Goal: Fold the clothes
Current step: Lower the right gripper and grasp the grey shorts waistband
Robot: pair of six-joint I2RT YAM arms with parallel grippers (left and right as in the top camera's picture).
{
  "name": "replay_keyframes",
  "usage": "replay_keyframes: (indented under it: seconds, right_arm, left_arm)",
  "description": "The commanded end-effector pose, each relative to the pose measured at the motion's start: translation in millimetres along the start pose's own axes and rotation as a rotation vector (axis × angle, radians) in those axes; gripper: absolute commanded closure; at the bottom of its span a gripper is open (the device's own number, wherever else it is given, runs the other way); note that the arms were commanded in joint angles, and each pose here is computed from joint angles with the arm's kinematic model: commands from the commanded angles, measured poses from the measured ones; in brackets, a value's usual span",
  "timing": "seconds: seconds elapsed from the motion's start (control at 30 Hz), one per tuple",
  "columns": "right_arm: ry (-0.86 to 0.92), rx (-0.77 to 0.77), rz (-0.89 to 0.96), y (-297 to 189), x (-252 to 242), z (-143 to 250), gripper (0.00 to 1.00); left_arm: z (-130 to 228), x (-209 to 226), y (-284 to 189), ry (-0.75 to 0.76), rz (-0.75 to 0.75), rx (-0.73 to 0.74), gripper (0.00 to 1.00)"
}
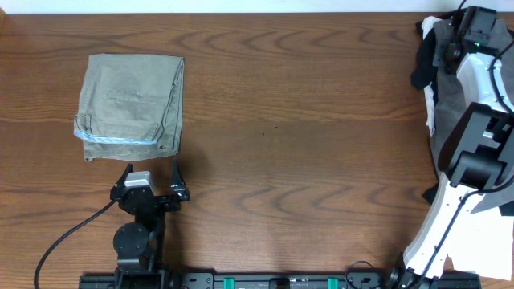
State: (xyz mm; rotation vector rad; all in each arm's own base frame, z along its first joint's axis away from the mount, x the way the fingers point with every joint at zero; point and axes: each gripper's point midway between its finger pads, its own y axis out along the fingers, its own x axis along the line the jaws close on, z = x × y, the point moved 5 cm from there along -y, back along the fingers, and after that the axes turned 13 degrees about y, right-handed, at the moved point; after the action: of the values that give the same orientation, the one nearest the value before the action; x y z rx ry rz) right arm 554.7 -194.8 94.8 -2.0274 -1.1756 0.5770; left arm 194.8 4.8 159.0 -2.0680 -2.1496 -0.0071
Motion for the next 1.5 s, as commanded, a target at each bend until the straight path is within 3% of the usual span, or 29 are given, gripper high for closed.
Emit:
replay_keyframes:
  seconds: [0.0, 0.37, 1.0, 1.07, 1.17, 1.33, 1.37, 1.4, 1.43, 1.47]
  right_arm:
    - [0.043, -0.024, 0.012, -8.0, -10.9, -11.1, 0.54]
    - [0.051, -0.03, -0.036, -12.7, -10.2, -16.1, 0.49]
    - [0.041, -0.001, -0.11, -2.0, 1.7, -6.2, 0.49]
    - [0.041, 0.005, -0.11, 1.8, 1.9, -3.3, 0.55]
    - [0.041, 0.005, -0.114, 4.2, 2.5, -2.3, 0.75]
    - [0.042, -0.001, -0.114, 4.4, 2.7, -3.4, 0.8]
    - [0.042, 0.0, -0.114, 4.4, 2.7, -3.2, 0.73]
    - [0.042, 0.0, -0.114, 4.7, 2.6, -2.9, 0.59]
    - [0.042, 0.002, -0.114, 5.0, 2.4, -2.6, 0.52]
    - [0.042, 0.004, -0.113, 6.0, 2.4, -1.6, 0.51]
  left_arm:
    - [14.4, -1.7, 1.1, 0.013, 0.004, 0.048, 0.02]
    - [14.4, -1.8, 1.1, 0.013, 0.004, 0.048, 0.02]
    - [14.4, -1.7, 1.1, 0.013, 0.004, 0.048, 0.02]
    - [14.4, -1.7, 1.1, 0.013, 0.004, 0.048, 0.02]
    - [14.4, -1.7, 1.1, 0.013, 0.004, 0.048, 0.02]
    - [14.4, -1.7, 1.1, 0.013, 0.004, 0.048, 0.02]
    - [14.4, -1.7, 1.1, 0.013, 0.004, 0.048, 0.02]
    - [14.4, -1.7, 1.1, 0.013, 0.004, 0.048, 0.02]
    - [14.4, -1.7, 1.1, 0.013, 0.004, 0.048, 0.02]
    - [14.4, -1.7, 1.1, 0.013, 0.004, 0.048, 0.02]
